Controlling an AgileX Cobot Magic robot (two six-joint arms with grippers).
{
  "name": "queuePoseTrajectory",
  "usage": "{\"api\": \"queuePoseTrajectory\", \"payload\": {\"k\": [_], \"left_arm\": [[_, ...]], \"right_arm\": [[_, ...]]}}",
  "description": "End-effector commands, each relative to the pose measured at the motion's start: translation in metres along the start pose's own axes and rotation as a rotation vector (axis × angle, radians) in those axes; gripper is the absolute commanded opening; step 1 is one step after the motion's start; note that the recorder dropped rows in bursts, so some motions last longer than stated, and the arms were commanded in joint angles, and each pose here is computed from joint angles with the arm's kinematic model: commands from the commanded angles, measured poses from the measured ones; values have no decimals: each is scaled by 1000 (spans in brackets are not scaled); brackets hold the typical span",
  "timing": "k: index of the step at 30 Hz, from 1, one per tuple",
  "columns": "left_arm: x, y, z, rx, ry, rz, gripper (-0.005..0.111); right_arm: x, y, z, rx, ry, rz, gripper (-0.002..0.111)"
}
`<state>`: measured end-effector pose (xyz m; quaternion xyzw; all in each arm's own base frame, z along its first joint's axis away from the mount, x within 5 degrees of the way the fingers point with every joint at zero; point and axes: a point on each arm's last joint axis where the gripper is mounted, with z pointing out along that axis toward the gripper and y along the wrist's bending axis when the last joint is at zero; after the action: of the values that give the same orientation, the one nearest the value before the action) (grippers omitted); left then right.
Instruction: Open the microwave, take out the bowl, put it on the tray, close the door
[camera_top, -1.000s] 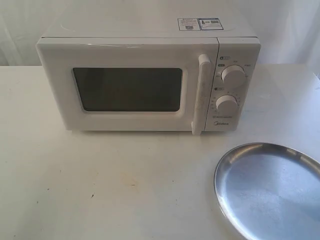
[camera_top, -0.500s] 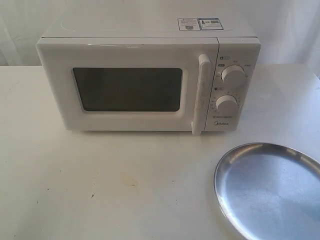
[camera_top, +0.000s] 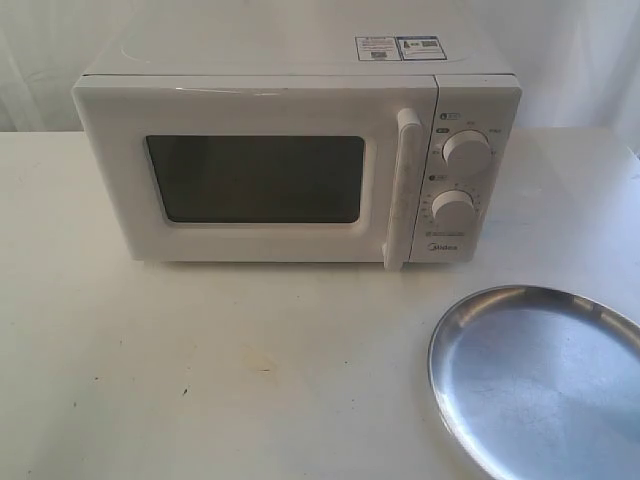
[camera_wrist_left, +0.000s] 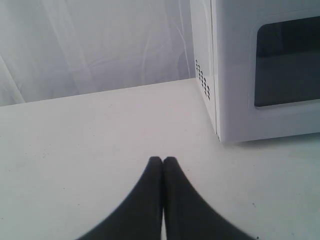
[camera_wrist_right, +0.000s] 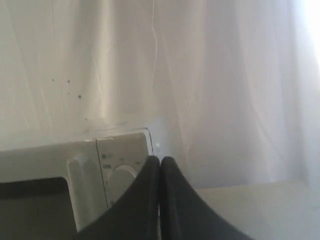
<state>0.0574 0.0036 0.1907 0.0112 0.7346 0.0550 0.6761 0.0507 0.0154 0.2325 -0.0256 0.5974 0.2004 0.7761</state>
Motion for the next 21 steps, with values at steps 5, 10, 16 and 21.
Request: {"api": "queuePoseTrajectory", "payload": {"k": [5,10,16,21], "left_arm": [[-2,0,0,0,-10,-8,0],[-2,0,0,0,-10,-8,0],[-2,0,0,0,-10,-8,0],[-2,0,0,0,-10,-8,0]], "right_arm": [[-25,5,-5,-97,-283,299,0],[-40,19,-8,-243,-349,264,0],[-88,51,5,-440,-296,30,0],[-86,56,63,-450,-66,4,0]]}}
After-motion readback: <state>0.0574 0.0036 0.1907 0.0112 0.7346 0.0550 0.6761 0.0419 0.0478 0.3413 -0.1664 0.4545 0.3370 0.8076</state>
